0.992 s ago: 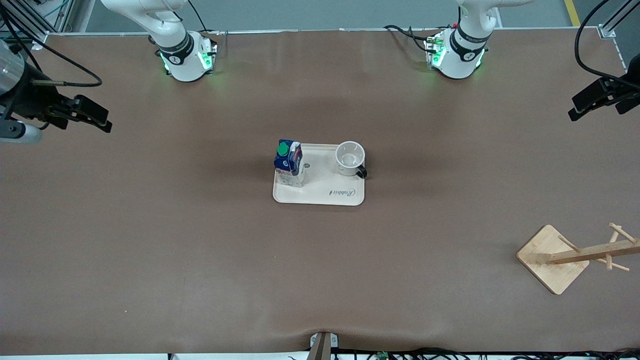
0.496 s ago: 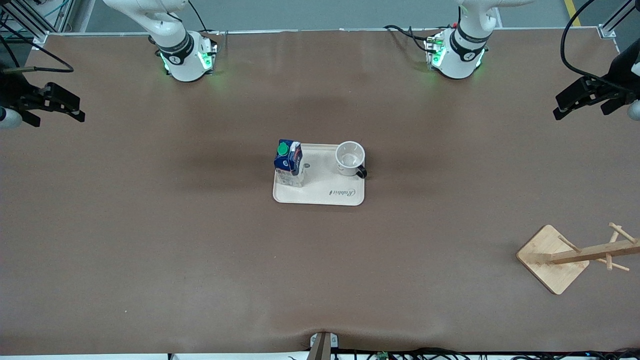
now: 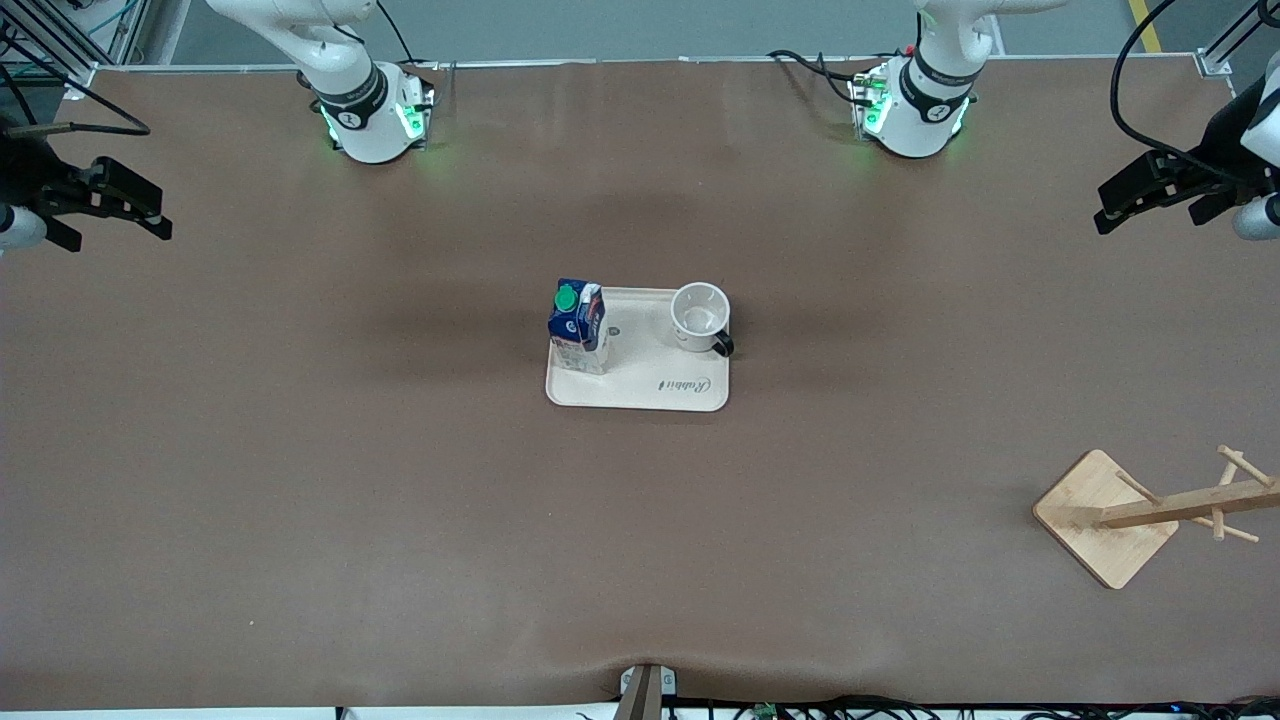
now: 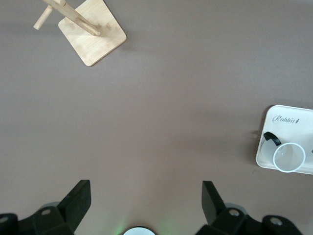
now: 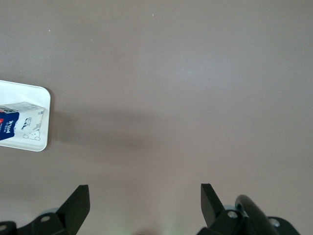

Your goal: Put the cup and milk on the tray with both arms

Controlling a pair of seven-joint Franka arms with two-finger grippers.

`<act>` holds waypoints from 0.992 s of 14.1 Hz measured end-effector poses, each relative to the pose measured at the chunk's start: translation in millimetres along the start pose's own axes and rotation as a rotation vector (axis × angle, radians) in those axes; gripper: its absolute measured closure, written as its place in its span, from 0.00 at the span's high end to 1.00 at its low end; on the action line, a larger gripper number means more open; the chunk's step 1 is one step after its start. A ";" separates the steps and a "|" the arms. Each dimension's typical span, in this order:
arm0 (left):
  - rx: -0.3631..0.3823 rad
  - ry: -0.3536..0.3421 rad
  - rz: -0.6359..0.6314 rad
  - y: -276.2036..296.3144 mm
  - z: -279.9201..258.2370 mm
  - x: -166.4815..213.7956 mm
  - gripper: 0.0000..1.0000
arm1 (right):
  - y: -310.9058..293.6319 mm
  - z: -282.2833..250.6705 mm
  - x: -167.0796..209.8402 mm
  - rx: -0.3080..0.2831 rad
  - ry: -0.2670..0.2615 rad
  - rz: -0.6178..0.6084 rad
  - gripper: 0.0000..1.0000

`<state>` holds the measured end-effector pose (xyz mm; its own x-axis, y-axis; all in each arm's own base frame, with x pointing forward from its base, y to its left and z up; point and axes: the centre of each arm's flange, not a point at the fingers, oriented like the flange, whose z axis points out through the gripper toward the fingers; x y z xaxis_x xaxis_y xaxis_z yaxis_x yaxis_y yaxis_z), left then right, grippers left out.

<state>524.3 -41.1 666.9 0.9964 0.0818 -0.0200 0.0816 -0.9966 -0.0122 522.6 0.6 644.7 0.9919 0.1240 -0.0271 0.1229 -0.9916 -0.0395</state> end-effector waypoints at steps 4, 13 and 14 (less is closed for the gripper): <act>0.007 -0.030 0.013 5.7 -0.4 -7.6 1.00 | -3.1 0.5 -0.1 0.027 -0.001 -0.002 1.00; 0.009 -0.024 0.028 13.6 -7.0 -15.6 1.00 | -6.8 1.8 -1.2 0.032 -0.015 -0.008 1.00; 0.010 -0.024 0.032 16.3 -7.1 -16.1 1.00 | -6.9 2.2 -1.7 0.033 -0.020 -0.008 1.00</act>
<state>509.7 -58.7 674.1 0.9977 0.0503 -0.0446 0.0494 -0.9986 -0.0209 520.0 7.4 642.9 0.9900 0.1333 -0.0461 0.1298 -0.9889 -0.0727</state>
